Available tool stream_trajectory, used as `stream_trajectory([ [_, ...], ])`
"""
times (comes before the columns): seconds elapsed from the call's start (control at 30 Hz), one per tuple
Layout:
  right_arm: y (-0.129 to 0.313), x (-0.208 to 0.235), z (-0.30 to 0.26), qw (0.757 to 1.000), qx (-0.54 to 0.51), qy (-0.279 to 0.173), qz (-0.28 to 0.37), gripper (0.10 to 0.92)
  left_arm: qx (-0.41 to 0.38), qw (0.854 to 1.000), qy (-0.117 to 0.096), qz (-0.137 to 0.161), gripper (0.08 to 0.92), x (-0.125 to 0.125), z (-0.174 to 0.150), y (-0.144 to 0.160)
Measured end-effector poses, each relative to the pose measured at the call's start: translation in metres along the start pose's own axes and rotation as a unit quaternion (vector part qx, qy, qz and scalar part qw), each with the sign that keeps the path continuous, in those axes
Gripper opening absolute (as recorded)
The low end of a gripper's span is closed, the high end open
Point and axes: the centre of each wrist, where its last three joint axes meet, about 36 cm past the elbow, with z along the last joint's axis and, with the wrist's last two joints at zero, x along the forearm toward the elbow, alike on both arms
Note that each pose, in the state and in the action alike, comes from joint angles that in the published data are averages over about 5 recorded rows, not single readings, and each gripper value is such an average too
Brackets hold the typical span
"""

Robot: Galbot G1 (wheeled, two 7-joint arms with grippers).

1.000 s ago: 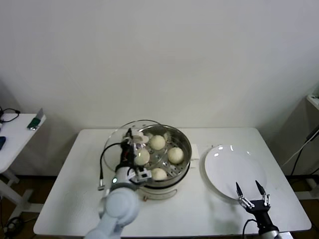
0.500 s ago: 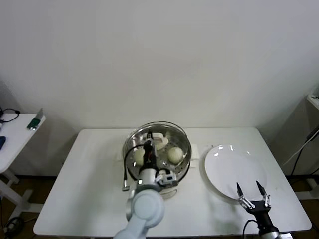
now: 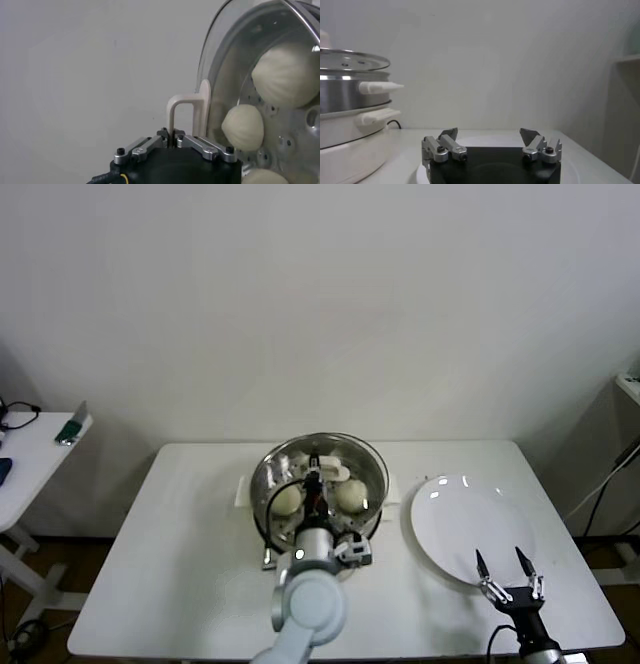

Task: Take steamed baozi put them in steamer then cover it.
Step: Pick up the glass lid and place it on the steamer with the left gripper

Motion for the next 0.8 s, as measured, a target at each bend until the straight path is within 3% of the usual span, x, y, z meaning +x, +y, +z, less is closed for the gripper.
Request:
stream_trajectory([
  [0.8, -0.002, 0.0, -0.001, 1.0, -0.005, -0.002, 0.002, 0.823, -0.031, 0.999, 0.007, 0.005, 0.143, -0.007, 0.002, -0.015],
])
